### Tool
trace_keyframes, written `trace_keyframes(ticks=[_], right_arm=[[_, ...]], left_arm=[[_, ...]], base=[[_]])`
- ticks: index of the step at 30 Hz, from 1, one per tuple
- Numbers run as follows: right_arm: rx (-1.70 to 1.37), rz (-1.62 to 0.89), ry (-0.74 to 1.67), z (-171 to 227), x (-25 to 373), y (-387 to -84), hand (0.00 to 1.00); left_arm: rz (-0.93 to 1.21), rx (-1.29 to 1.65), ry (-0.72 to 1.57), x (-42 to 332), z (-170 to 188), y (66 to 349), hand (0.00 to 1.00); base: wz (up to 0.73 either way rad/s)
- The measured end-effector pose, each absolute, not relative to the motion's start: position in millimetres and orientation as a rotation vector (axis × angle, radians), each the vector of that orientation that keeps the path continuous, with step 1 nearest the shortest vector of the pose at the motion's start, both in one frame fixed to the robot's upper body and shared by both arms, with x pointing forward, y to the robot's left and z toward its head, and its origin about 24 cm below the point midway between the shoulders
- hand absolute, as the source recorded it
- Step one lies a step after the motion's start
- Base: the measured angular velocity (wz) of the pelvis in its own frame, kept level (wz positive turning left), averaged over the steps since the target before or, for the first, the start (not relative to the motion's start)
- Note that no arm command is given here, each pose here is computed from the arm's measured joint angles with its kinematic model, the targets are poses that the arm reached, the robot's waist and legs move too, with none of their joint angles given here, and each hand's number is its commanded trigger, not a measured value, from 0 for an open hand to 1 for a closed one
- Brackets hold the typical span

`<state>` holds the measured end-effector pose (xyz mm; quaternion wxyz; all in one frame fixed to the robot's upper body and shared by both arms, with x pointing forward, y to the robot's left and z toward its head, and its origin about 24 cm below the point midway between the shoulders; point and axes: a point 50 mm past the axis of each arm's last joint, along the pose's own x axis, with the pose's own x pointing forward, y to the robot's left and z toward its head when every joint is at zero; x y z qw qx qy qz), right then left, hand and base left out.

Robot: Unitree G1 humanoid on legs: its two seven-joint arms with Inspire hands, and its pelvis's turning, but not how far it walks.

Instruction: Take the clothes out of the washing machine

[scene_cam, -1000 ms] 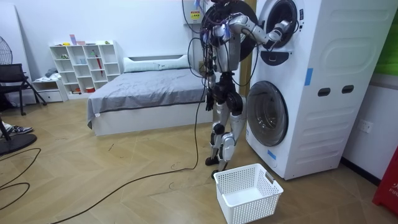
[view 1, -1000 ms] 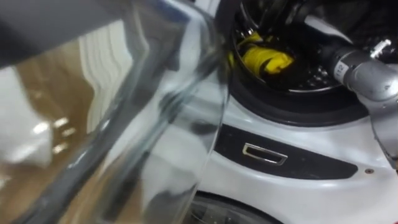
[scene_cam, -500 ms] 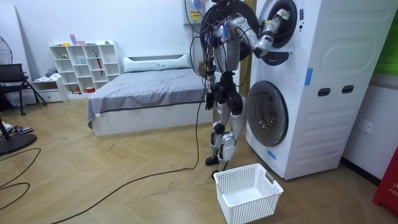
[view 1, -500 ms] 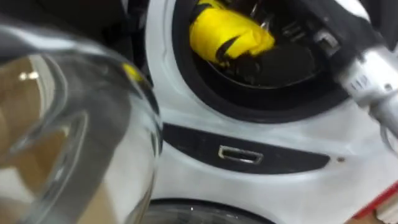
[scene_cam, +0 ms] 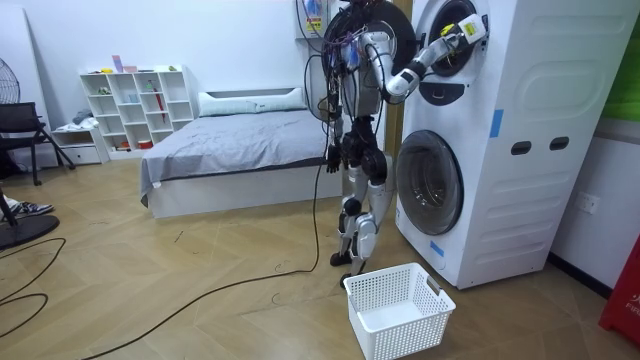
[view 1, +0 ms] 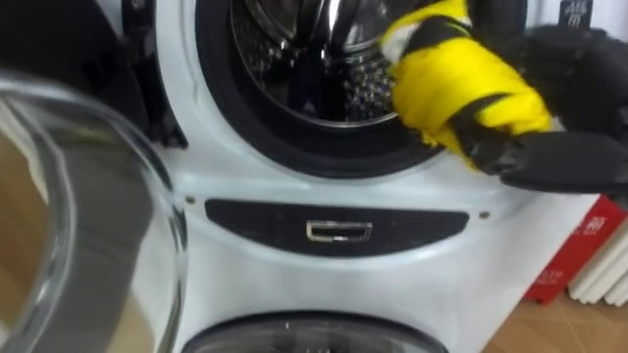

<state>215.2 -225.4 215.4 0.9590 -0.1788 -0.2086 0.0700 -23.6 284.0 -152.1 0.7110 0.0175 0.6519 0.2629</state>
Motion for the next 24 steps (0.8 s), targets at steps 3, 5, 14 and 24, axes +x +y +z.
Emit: trace_keyframes(ticks=[3,5,14,24], right_arm=[[-0.296,0.179,-0.427,215.9,214.6,-223.7,1.0],[-0.265,0.198,-0.435,216.8,213.9,-223.1,1.0],[-0.267,0.119,-0.478,225.9,205.1,-241.2,1.0],[-0.194,0.017,-0.217,173.8,192.4,-277.3,1.0]], left_arm=[[0.584,0.043,1.433,-22.3,-151.4,285.5,0.0],[0.585,0.045,1.431,-21.9,-151.2,285.9,0.0],[0.574,0.102,1.424,-23.7,-147.3,292.6,0.0],[0.593,0.107,1.41,-21.0,-144.2,300.3,0.0]], base=[[0.0],[0.0],[-0.02],[-0.27]])
